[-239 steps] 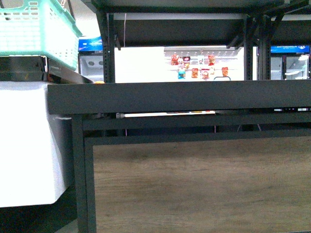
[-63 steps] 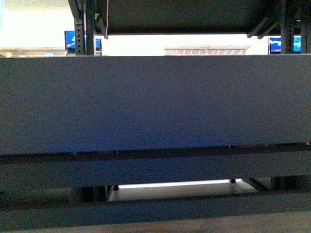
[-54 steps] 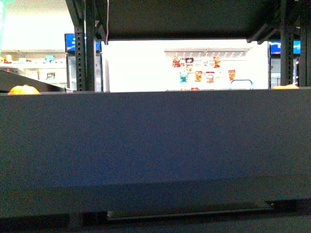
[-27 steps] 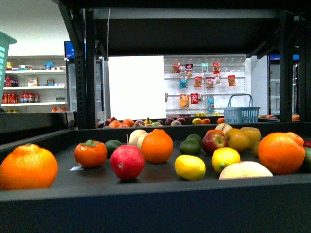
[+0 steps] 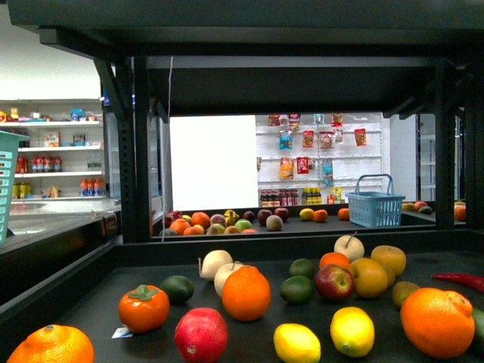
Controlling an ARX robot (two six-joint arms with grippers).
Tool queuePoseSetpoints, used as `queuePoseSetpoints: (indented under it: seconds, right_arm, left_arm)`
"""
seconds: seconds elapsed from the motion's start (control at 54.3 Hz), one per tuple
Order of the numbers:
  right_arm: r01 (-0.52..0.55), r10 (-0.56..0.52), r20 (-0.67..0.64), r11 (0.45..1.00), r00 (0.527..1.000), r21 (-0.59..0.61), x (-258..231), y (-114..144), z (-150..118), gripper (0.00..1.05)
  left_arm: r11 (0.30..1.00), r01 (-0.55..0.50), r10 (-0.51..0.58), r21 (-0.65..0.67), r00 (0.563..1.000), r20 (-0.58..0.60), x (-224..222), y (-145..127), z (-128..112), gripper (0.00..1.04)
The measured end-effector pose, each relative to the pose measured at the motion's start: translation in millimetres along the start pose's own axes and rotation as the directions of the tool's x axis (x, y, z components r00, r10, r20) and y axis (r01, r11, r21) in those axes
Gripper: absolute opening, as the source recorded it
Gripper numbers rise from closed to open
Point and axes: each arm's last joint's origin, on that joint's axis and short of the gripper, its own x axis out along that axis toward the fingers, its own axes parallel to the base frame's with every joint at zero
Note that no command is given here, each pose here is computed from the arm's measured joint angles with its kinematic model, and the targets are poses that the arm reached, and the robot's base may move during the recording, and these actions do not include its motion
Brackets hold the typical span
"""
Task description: Pick lemon from shelf
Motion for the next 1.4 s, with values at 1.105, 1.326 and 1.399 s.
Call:
queuePoseSetpoints:
  seconds: [1.105, 1.326, 1.399]
  right_arm:
    - [0.000, 0.000, 0.000, 1.000, 1.000, 0.003, 0.0, 0.0, 0.0, 0.97]
    - [0.000, 0.000, 0.000, 1.000, 1.000, 0.003, 0.0, 0.0, 0.0, 0.97]
    - [0.001, -0.001, 0.000, 1.000, 1.000, 0.003, 0.0, 0.0, 0.0, 0.97]
  left_arm:
    - [1.000, 0.000, 0.000, 0.000, 1.000, 0.001, 0.0, 0.0, 0.2, 0.97]
    - [1.000, 0.000, 0.000, 0.000, 1.000, 0.000, 0.0, 0.0, 0.1, 0.97]
    - [0.994, -0.032, 0.021, -0.106, 0.994, -0.103, 2.8, 1.1, -1.0, 0.97]
